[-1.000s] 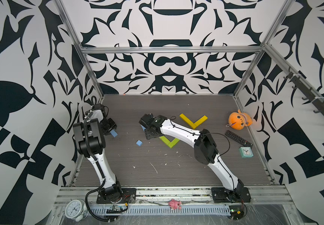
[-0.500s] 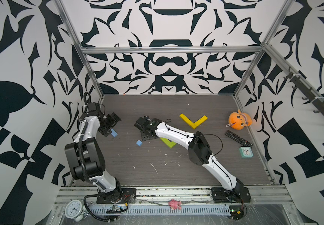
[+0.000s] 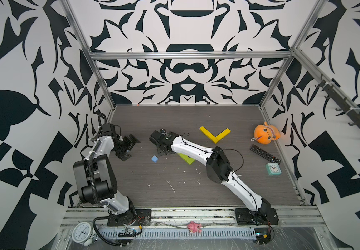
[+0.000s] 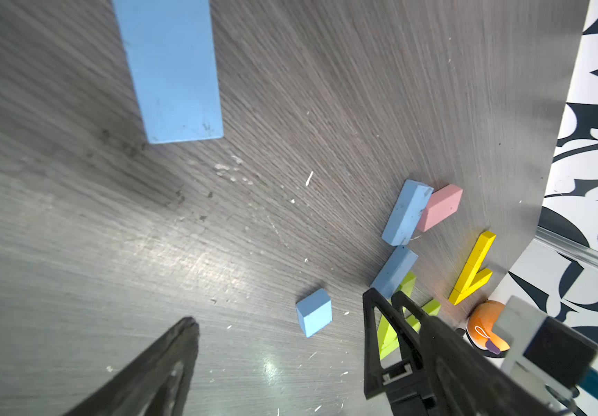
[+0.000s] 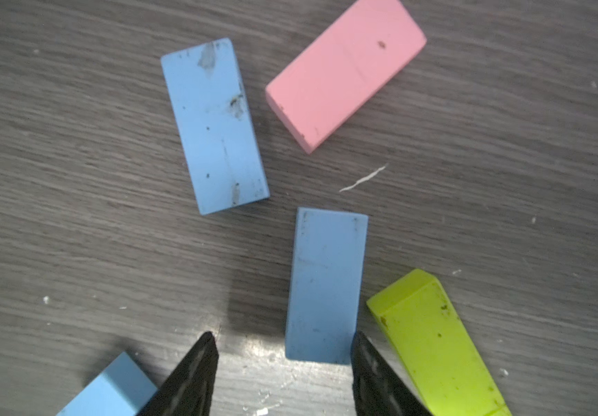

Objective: Assemble the letter v with building blocks
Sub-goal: Pick up the building block from the center of the board.

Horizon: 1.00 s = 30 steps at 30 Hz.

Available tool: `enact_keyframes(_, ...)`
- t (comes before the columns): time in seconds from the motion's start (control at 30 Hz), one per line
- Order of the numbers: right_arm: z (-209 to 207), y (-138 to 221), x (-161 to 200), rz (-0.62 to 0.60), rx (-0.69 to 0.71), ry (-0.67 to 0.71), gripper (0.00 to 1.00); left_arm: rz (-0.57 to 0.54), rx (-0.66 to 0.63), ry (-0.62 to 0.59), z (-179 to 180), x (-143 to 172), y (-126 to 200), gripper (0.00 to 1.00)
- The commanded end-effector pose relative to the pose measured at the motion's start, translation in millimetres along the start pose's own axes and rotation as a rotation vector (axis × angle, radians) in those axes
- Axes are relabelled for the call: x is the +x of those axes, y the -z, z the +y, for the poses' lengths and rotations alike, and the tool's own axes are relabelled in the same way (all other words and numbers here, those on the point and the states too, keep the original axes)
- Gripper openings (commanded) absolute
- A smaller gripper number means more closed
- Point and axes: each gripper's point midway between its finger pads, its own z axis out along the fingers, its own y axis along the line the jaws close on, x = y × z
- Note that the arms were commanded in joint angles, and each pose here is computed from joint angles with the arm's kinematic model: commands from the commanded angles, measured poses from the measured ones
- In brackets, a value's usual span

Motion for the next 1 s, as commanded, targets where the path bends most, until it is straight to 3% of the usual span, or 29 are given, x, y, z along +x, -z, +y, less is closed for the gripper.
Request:
enact_keyframes(0.0, -1.0, 20.7, -12.1, -0.041, 0.006, -0.007, 0.62, -0.003, 0.027, -0.028, -9.6, 3.0, 5.6, 0.99)
enact_keyframes(0.97, -3.5, 3.8, -2.4, -0.017, 0.028, -0.022, 0.61, 0.009, 0.048, -0.037, -16.6, 4.6, 7.2, 0.99)
